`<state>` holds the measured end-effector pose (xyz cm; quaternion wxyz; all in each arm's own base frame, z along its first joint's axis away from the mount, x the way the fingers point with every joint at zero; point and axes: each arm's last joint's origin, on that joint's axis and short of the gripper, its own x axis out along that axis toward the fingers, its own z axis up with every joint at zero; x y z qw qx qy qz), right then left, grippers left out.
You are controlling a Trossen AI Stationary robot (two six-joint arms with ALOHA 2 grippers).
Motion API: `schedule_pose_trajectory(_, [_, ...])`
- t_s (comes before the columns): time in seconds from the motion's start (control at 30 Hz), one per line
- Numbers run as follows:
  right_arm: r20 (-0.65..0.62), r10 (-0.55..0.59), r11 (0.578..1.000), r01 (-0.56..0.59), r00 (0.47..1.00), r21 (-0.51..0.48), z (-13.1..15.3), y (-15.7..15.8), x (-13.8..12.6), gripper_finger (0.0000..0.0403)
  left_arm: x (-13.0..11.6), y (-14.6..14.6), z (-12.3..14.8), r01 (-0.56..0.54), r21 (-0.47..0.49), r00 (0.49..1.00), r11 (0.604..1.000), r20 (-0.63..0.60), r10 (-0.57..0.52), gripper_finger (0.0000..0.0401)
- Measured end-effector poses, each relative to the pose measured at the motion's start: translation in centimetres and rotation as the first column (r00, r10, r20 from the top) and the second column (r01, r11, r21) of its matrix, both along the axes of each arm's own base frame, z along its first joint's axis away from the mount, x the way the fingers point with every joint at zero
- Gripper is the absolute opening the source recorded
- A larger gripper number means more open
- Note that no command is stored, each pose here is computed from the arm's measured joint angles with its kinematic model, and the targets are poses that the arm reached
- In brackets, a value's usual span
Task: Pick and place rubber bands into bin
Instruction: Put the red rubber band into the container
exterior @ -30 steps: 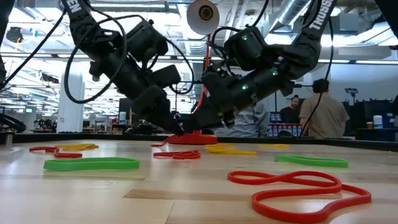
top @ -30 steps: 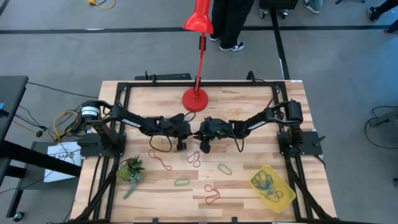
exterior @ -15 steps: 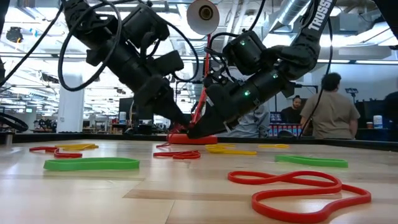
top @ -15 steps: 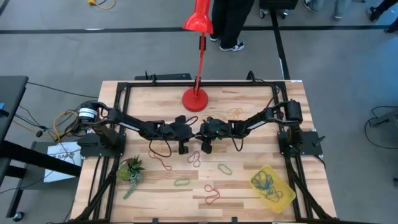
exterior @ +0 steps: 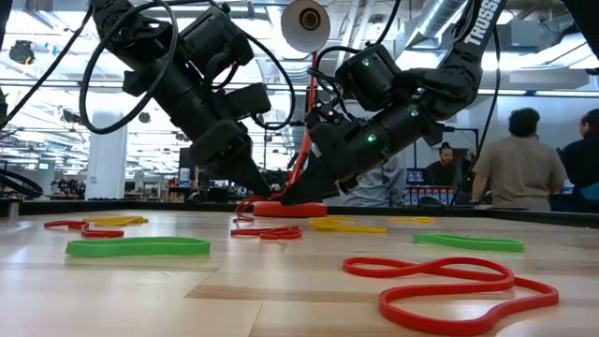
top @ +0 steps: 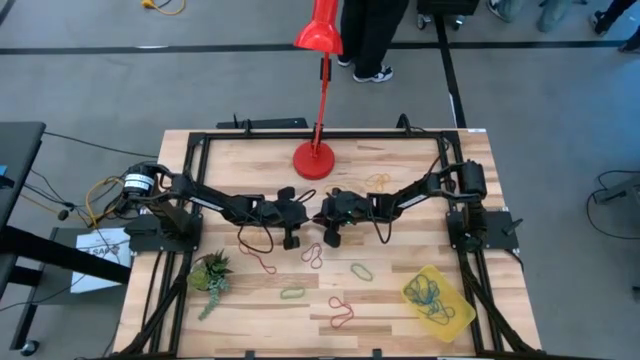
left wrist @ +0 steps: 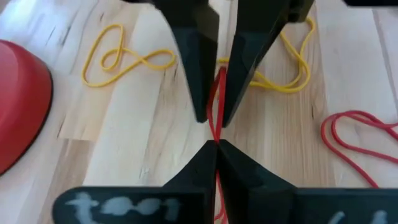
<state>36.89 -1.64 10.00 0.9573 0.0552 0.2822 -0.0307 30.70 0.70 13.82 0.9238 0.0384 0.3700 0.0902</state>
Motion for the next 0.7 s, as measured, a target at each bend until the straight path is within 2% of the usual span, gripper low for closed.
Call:
schedule_pose_trajectory(0.17, [0.003, 0.017, 1.000, -0.017, 1.000, 0.007, 0.02, 0.05, 0.02, 0.0008, -0.01, 0.02, -0.01, -0.005, -0.001, 1.000, 1.000, -0.001, 0.005, 0.0000])
schedule_pose_trajectory(0.37, [0.003, 0.018, 1.000, -0.018, 1.000, 0.006, 0.02, 0.09, 0.02, 0.0003, -0.02, 0.03, -0.02, -0.008, -0.001, 1.000, 1.000, -0.002, 0.008, 0.0000])
schedule_pose_trajectory(0.43, [0.001, 0.017, 1.000, -0.017, 1.000, 0.006, 0.00, 0.09, 0.00, 0.0003, -0.04, 0.13, 0.00, -0.051, 0.008, 0.999, 0.999, 0.004, 0.051, 0.0001])
schedule_pose_trajectory(0.53, [0.000, 0.011, 1.000, -0.011, 1.000, 0.002, 0.00, 0.07, 0.00, 0.0002, -0.14, 0.35, -0.02, -0.124, 0.045, 0.992, 0.991, 0.005, 0.124, 0.0013])
schedule_pose_trajectory(0.7, [-0.005, -0.056, 0.998, 0.056, 0.998, 0.007, -0.05, -0.10, -0.04, 0.0001, -0.17, 0.39, -0.03, -0.137, 0.053, 0.991, 0.989, 0.004, 0.137, 0.0052])
